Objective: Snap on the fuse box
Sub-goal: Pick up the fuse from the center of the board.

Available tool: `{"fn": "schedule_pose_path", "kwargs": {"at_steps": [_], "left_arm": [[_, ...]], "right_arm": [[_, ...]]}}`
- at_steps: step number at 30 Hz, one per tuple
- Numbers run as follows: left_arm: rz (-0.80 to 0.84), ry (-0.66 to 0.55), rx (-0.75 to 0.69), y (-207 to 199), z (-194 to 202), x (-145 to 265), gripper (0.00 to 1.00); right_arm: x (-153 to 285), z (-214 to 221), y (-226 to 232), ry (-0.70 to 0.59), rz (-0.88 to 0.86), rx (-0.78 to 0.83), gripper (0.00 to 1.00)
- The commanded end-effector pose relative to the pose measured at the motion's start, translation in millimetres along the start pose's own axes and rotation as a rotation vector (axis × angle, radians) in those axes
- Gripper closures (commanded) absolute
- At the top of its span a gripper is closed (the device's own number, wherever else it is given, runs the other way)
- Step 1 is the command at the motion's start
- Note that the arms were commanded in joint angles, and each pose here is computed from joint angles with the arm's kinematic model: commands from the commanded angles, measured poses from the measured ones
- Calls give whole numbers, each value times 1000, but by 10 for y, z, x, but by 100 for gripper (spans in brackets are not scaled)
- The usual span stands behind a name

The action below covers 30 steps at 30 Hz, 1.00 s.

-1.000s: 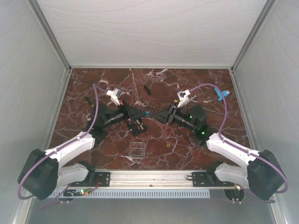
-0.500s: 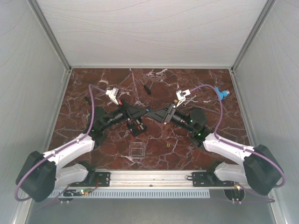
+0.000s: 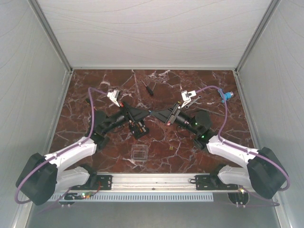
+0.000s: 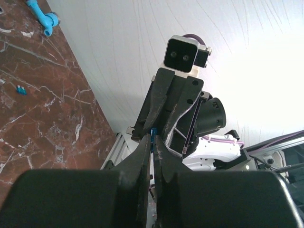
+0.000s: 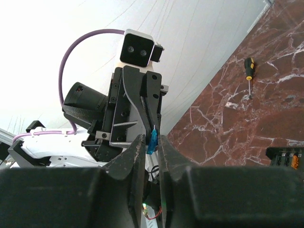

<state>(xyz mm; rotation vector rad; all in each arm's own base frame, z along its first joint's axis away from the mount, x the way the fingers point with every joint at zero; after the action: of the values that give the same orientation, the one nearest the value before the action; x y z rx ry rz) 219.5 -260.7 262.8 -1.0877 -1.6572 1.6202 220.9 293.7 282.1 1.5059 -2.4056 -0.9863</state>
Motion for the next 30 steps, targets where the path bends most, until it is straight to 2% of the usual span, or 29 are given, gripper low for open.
{"fn": "schedule_pose_path", "kwargs": {"at_steps": [1, 4, 7, 11, 12, 14, 16, 19, 25, 30], "left_arm": [[87, 23, 3, -168, 73, -15, 100], [93, 27, 27, -140, 91, 2, 100], [88, 24, 37, -102, 94, 19, 99], [43, -17, 26, 12, 27, 72, 84], [20, -28, 16, 58, -4, 87, 75], [-46, -48, -9, 168, -79, 121, 62], [-171, -79, -42, 379, -186, 179, 50], [-401, -148, -125, 722, -380, 307, 38], [-837, -229, -230, 1354, -622, 693, 31], [-1012, -246, -264, 1693, -752, 848, 29]], "right_arm": [[-7, -170, 122, -94, -56, 28, 91], [-5, -159, 120, -93, -62, 31, 100], [13, -149, 91, -88, -55, 37, 100], [81, -115, -35, -50, -22, 56, 100], [108, -109, -67, -40, -11, 65, 100], [158, -68, -152, 3, 24, 86, 100], [201, -38, -217, 59, 68, 132, 100], [271, 54, -375, 174, 169, 190, 100], [359, 152, -487, 306, 242, 229, 100], [381, 237, -610, 380, 287, 249, 100]]}}
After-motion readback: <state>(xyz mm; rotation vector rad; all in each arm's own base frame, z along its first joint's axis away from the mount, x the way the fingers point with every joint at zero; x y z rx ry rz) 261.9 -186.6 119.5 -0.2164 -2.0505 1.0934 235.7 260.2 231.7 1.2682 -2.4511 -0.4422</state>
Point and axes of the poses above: each gripper's point midway between its finger pads, its own x axis back along the fingers, its own y axis along the line the jaws close on, z = x × y, the point moved 2 cm from there along x, back along the fingers, and after that the axes turned 14 degrees about x, right-handed, at the moved point
